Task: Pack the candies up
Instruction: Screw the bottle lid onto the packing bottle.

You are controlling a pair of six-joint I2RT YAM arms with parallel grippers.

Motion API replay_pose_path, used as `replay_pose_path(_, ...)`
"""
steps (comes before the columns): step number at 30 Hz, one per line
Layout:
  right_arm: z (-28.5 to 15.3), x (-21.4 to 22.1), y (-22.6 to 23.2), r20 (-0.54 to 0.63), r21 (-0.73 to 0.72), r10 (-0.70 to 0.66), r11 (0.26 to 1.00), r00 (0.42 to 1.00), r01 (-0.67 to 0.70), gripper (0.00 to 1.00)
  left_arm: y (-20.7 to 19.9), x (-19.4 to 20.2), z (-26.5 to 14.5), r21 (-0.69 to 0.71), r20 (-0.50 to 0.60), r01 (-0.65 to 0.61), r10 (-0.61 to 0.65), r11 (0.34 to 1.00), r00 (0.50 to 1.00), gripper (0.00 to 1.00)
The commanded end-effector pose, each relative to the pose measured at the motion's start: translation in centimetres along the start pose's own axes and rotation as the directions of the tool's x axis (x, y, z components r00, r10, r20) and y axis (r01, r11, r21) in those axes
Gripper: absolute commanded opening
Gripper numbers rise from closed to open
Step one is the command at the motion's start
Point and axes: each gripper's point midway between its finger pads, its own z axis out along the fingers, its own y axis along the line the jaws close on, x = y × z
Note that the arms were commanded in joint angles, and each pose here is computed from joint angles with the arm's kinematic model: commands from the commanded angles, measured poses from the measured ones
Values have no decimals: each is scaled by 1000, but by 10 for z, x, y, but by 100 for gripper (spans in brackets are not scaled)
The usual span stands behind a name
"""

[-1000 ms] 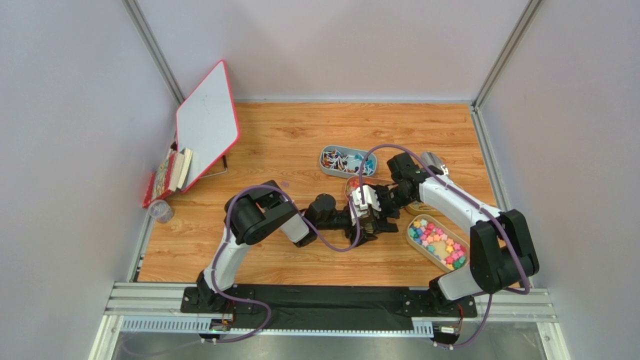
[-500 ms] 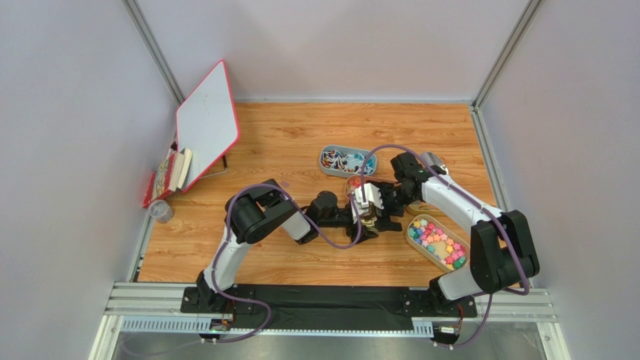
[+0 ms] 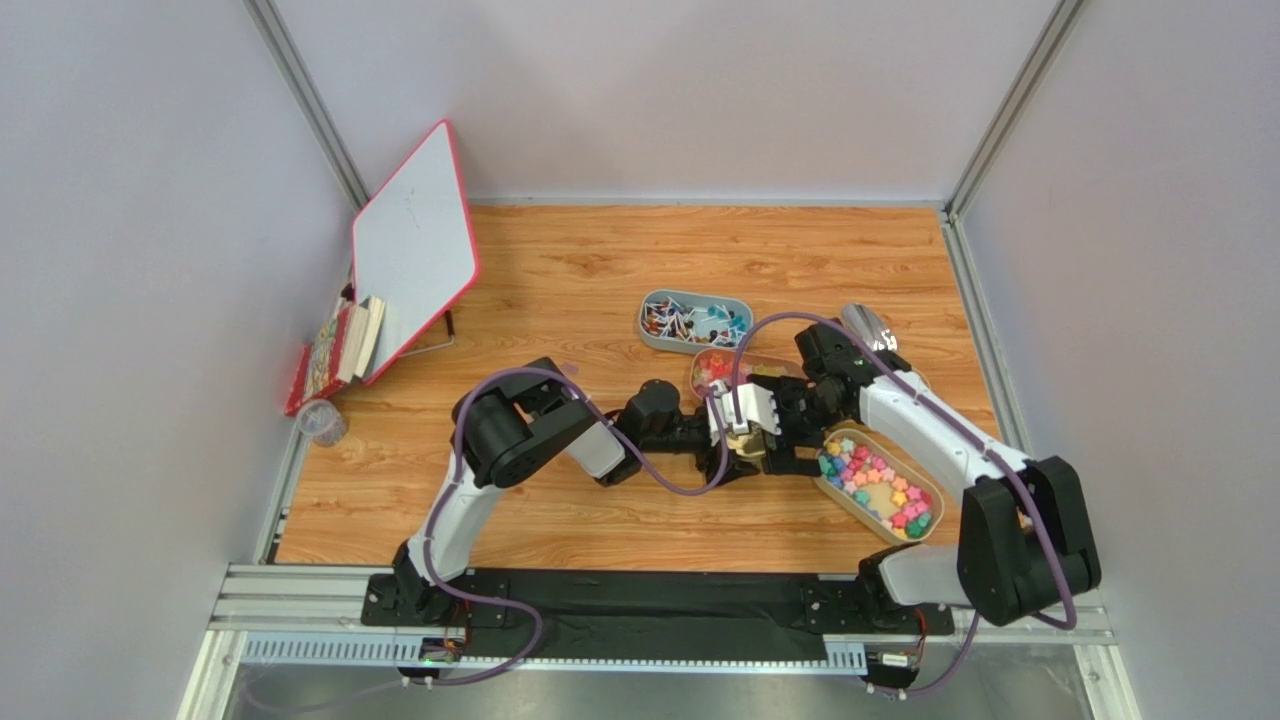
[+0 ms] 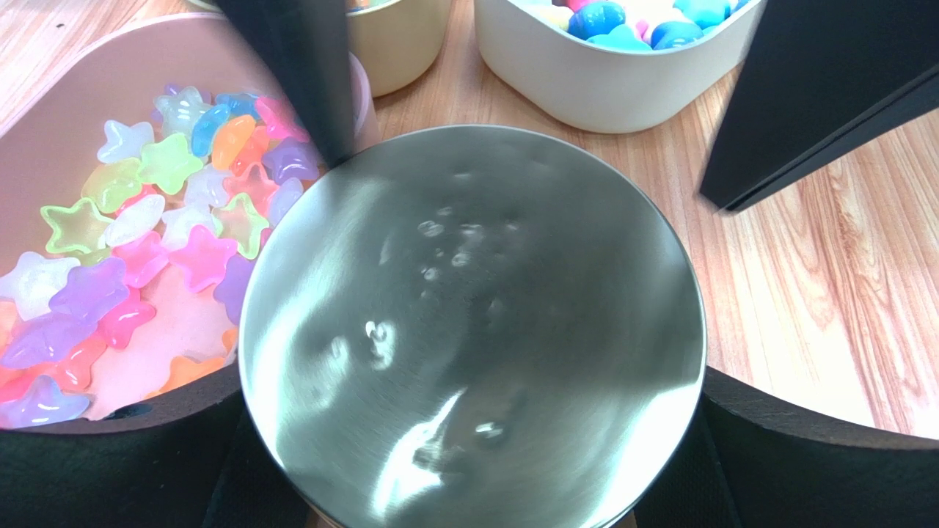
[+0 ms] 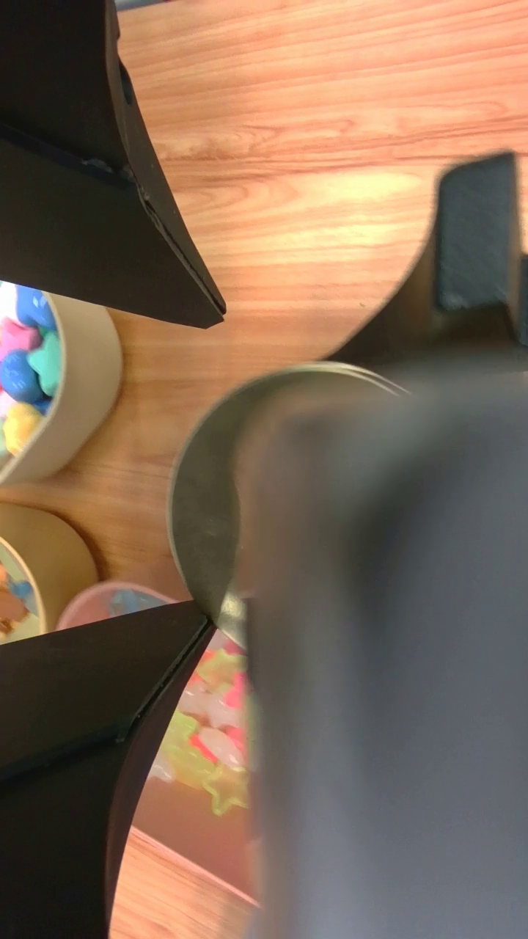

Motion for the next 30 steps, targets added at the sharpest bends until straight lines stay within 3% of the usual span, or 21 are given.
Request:
replay_pose_path(1,-5,7,40,-29,-64,98,993,995,-99,99,-57,176,-74,-78,-557,310,-300,947,774,63)
replay_pose_path(4,-11,18,35,-73,-30,132,990,989,-134,99,-58,179,-74,-77,-572,316,-301,946,763,65)
replay_pose_path(10,-32,26,0,-65,65,173,984,983,-169,98,-63,177,-74,-50,-568,319,-289,947,770,47)
replay_pose_path(11,-34,24,-7,-51,76,175,982,983,-171,98,-62,177,-74,-48,-566,319,-289,947,772,34)
replay_pose_path(13,-41,18,-25,-30,106,160,982,987,-156,98,-63,178,-75,-48,-569,317,-287,947,770,22)
replay_pose_path(14,-41,14,-29,-15,105,146,984,989,-143,98,-63,178,-75,-50,-572,318,-288,947,768,10)
replay_pose_path(16,-45,6,-41,8,113,91,989,996,-92,99,-62,178,-74,-47,-572,316,-285,948,769,2)
replay_pose_path(23,-31,-25,-21,122,-74,13,997,992,-4,100,-63,180,-75,-51,-580,316,-286,947,762,0)
replay_pose_path(30,-16,-33,-18,131,-109,-13,994,991,27,100,-62,180,-74,-56,-581,317,-289,947,761,0)
